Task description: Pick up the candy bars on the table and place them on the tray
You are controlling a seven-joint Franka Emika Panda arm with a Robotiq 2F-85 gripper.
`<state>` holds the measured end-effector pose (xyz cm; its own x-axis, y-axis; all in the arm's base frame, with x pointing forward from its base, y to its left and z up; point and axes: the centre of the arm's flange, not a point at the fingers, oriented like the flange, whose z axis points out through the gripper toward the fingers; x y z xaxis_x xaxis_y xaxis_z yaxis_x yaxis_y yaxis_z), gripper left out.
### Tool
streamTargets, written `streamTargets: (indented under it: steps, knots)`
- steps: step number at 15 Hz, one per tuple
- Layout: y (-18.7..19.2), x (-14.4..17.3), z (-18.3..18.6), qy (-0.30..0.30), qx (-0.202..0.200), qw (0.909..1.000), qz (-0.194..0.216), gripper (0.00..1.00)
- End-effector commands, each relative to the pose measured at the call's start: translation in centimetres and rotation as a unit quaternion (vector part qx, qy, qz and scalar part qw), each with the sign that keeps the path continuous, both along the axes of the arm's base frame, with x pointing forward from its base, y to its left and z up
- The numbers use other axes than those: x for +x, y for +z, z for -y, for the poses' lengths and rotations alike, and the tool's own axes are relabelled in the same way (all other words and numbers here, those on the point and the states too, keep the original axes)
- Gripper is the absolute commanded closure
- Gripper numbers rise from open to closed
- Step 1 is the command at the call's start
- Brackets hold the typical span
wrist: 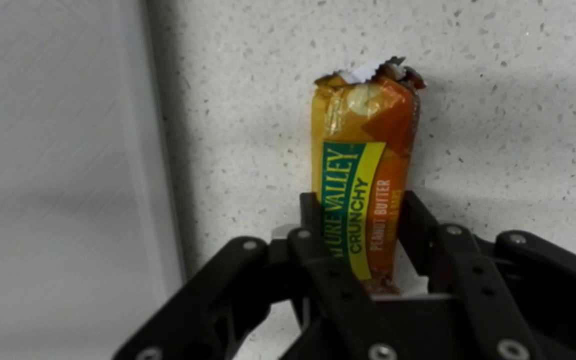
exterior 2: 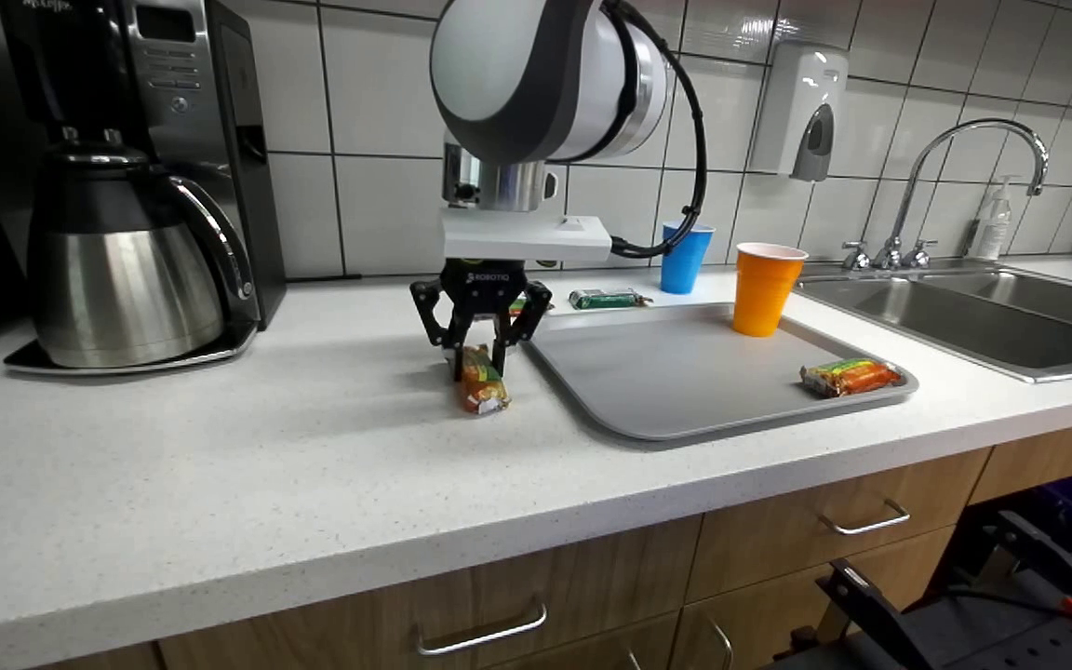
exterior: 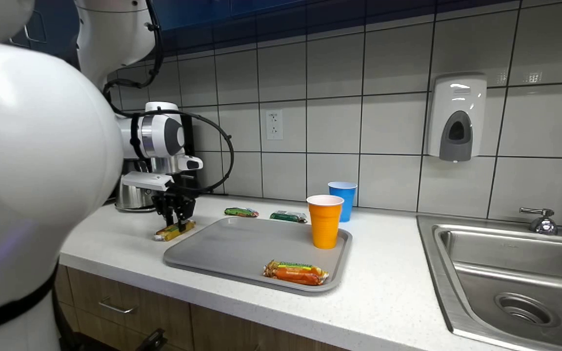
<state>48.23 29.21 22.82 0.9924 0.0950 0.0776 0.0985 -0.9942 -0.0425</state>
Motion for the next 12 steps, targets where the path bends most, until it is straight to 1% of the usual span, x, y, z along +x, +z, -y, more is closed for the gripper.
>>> streamTargets:
  steps: [1,5,12]
  knots:
    - [0.5,0.0,-0.2,-0.01,-0.005,0.9999,0.012,0.83]
    - [1.1,-0.5,-0.3,0.0,-0.009,0.9999,0.009,0.83]
    - [4.2,-1.8,0.8,0.012,-0.008,0.9997,0.018,0.83]
